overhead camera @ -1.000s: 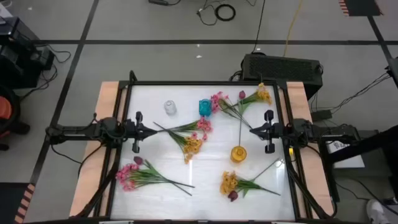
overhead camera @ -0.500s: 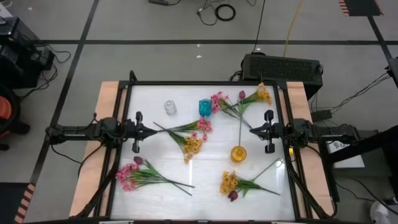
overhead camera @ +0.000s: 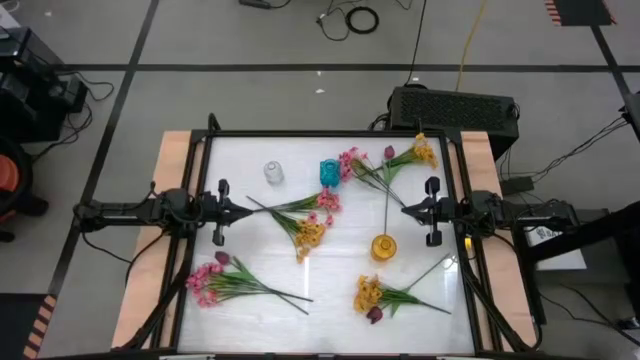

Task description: Sort flowers into vase by color

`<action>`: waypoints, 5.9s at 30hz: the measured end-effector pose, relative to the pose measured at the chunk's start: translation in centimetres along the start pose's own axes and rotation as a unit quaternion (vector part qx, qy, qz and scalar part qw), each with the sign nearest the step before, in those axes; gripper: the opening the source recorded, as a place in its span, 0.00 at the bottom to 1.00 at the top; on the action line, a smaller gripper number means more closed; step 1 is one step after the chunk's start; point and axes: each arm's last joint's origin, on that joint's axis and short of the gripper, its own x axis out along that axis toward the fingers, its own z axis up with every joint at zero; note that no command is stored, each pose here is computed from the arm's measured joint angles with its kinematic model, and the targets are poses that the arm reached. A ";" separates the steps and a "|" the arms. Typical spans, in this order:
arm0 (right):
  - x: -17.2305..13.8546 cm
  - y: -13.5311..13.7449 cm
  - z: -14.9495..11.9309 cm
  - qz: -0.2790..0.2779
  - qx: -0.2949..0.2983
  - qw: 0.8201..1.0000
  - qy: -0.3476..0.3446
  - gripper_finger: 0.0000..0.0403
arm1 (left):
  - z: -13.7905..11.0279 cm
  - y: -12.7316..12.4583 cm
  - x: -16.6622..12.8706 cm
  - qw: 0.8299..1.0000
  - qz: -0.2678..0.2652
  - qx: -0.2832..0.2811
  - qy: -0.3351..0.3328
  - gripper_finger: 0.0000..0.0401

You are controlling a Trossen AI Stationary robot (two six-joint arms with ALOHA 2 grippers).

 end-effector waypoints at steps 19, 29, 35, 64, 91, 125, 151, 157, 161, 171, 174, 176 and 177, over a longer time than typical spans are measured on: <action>0.0 0.0 0.0 0.000 0.000 1.000 0.000 0.00 | 0.0 0.0 0.0 1.000 0.000 0.000 0.000 0.05; 0.0 0.0 0.0 0.000 0.000 1.000 0.000 0.00 | 0.0 0.0 0.0 1.000 0.000 0.000 0.000 0.05; 0.0 0.0 0.0 0.000 0.000 1.000 0.000 0.00 | 0.0 0.0 0.0 1.000 0.000 0.000 0.000 0.05; 0.0 0.0 0.0 0.000 0.000 1.000 0.000 0.00 | 0.0 0.0 0.0 1.000 0.000 0.000 0.000 0.05; 0.0 -0.2 0.1 -0.025 -0.002 1.000 -0.001 0.00 | 0.0 0.0 0.0 0.999 0.000 0.040 0.000 0.05; 0.1 -1.3 8.5 -0.048 0.170 0.982 -0.065 0.00 | 0.6 0.6 -0.1 0.993 0.110 0.039 -0.029 0.05; 5.1 -2.1 15.4 -0.130 0.061 0.985 0.099 0.00 | 2.7 1.6 -0.8 0.962 0.270 -0.007 -0.028 0.04; 5.6 -2.1 13.7 -0.155 0.060 0.982 0.096 0.00 | 10.7 1.8 -1.8 0.964 0.264 -0.032 -0.013 0.02; 5.6 -2.3 13.9 -0.165 0.074 0.980 0.087 0.00 | 16.1 1.9 -1.4 0.970 0.240 -0.031 -0.014 0.02; 6.6 -2.1 12.8 -0.168 0.113 0.972 0.120 0.00 | 18.2 1.0 3.6 0.998 0.055 0.013 -0.027 0.03; 7.6 -2.0 12.1 -0.168 0.107 0.969 0.144 0.00 | 16.8 1.1 5.4 0.997 0.080 -0.001 0.017 0.03; 8.3 -1.9 11.6 -0.169 0.097 0.968 0.158 0.00 | 15.9 1.2 6.7 0.995 0.093 -0.004 0.046 0.03; 8.7 -2.0 11.4 -0.171 0.092 0.967 0.162 0.00 | 15.6 1.3 7.3 0.993 0.099 -0.004 0.055 0.03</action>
